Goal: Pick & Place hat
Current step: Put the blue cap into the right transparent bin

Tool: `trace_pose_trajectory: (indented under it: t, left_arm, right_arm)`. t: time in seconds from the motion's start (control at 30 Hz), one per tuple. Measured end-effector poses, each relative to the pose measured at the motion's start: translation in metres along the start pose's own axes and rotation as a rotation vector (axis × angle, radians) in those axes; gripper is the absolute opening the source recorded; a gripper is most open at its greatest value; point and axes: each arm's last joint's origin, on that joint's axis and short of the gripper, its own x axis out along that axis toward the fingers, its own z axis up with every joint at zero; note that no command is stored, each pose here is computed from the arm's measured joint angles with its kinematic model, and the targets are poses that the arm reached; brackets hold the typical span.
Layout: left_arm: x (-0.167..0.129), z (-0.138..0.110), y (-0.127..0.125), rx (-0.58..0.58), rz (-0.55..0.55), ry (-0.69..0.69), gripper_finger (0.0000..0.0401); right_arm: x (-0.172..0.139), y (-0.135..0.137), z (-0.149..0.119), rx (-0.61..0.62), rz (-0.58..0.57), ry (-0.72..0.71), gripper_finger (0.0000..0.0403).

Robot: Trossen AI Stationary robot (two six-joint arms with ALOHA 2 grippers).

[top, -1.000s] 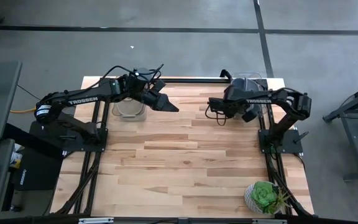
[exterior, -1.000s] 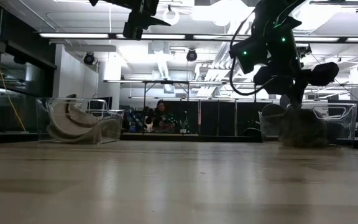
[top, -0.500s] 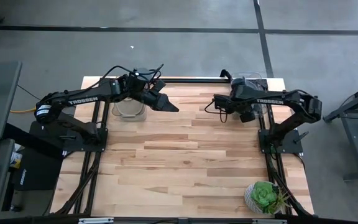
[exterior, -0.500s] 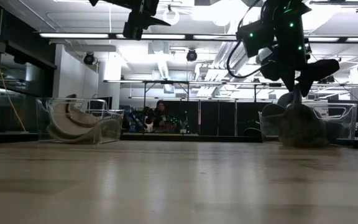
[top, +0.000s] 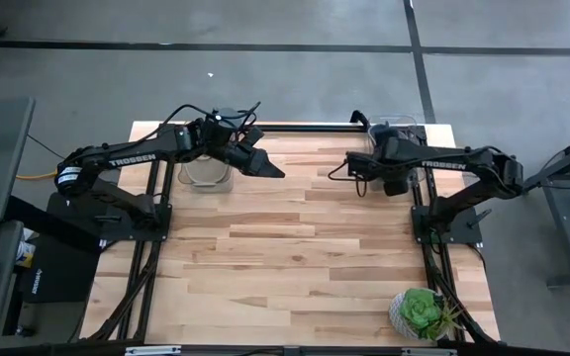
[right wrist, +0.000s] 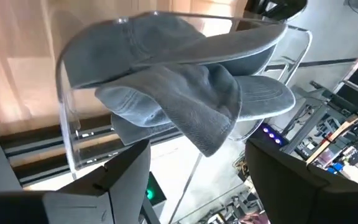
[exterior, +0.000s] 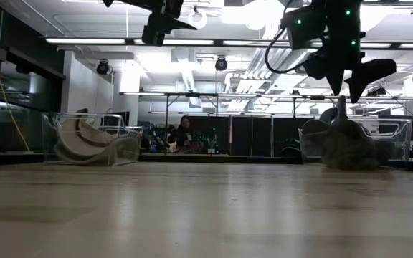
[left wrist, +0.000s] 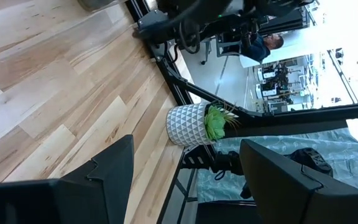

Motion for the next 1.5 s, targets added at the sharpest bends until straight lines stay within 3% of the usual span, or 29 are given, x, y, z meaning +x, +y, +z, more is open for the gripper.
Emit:
trace_pose_trajectory:
  t: [0.2,0.33,0.5,0.7,0.87,1.13,1.5]
  left_arm:
    - [0.0,0.0,0.0,0.0,0.0,0.0,0.0252]
    - [0.0,0.0,0.0,0.0,0.0,0.0,0.0252]
    - [0.0,0.0,0.0,0.0,0.0,0.0,0.0252]
    - [0.0,0.0,0.0,0.0,0.0,0.0,0.0252]
    - [0.0,0.0,0.0,0.0,-0.001,0.0,0.0252]
    - [0.0,0.0,0.0,0.002,-0.01,0.011,0.0252]
    - [0.0,0.0,0.0,0.001,-0.011,0.017,0.0252]
  right_arm:
    - [-0.019,-0.007,-0.001,0.16,-0.028,-0.044,0.0257]
    - [-0.035,-0.017,-0.006,0.381,0.008,-0.082,0.0256]
    - [-0.049,-0.024,-0.015,0.796,0.184,-0.142,0.0241]
    - [-0.049,-0.017,-0.027,1.336,0.43,-0.068,0.0175]
    - [-0.042,-0.011,-0.025,1.6,0.503,-0.126,0.0123]
    - [-0.024,-0.001,-0.018,1.676,0.407,-0.125,0.0126]
    - [0.008,0.021,-0.007,1.738,0.277,-0.121,0.0203]
